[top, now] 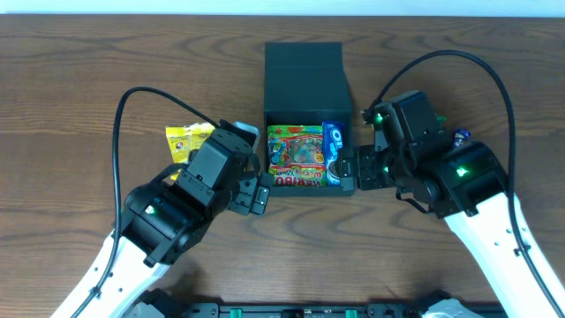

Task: Pack container
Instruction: 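Place the Oreo pack with right gripper into the box's right side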

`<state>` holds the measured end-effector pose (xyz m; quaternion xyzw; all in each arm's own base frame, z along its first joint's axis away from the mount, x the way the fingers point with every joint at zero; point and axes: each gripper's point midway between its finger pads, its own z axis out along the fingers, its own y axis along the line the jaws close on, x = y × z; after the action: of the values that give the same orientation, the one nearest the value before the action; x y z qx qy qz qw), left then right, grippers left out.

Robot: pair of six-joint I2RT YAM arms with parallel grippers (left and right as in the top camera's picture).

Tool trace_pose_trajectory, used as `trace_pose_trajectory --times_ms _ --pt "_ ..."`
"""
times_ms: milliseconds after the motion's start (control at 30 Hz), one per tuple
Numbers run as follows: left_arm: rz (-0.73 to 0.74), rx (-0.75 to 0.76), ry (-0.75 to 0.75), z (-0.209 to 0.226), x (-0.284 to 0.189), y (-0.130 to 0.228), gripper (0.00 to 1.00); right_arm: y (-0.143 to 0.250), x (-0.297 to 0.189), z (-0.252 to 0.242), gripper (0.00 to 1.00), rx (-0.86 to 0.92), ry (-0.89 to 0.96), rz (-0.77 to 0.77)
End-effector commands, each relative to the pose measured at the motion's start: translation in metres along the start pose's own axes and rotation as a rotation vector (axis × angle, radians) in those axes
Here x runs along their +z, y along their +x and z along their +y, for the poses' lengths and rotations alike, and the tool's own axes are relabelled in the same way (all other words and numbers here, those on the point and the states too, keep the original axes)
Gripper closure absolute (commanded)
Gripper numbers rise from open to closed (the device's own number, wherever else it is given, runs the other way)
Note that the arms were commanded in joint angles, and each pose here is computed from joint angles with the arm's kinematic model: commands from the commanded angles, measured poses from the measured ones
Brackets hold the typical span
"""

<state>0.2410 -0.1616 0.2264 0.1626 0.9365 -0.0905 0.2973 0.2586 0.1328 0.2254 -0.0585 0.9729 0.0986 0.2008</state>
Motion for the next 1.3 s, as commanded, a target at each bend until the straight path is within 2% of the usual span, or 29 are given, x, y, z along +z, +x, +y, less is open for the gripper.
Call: trace_pose_trajectory --times_ms 0,133,300,467,667,1000,1100,1267 --pt "-0.025 0.000 -0.004 0.001 -0.007 -0.007 0.05 0.002 -0.006 -0.019 0.04 0.021 0.087 -0.005" --pt "-0.025 -0.001 -0.004 0.001 -0.007 -0.007 0.05 0.008 -0.013 -0.067 0.01 0.108 0.264 0.013" --pt "-0.025 0.000 -0.004 0.001 -0.007 -0.007 0.04 0.006 -0.019 -0.112 0.01 0.223 0.315 0.017" --pt "-0.025 -0.001 -0.004 0.001 -0.007 -0.007 0.05 0.007 -0.023 -0.149 0.01 0.267 0.350 0.017" --pt "-0.025 0.000 -0.004 0.001 -0.007 -0.007 0.04 0.016 0.005 -0.188 0.08 0.384 0.326 0.018" --pt "-0.026 0.000 -0.005 0.001 -0.007 -0.008 0.05 0.018 0.055 -0.207 0.10 0.423 0.315 0.085" --pt "-0.095 -0.021 -0.008 0.000 -0.008 -0.024 0.05 0.020 0.069 -0.211 0.11 0.436 0.311 0.120" --pt "-0.105 -0.033 0.031 -0.006 -0.008 -0.027 0.05 0.019 0.076 -0.204 0.11 0.440 0.263 0.130"
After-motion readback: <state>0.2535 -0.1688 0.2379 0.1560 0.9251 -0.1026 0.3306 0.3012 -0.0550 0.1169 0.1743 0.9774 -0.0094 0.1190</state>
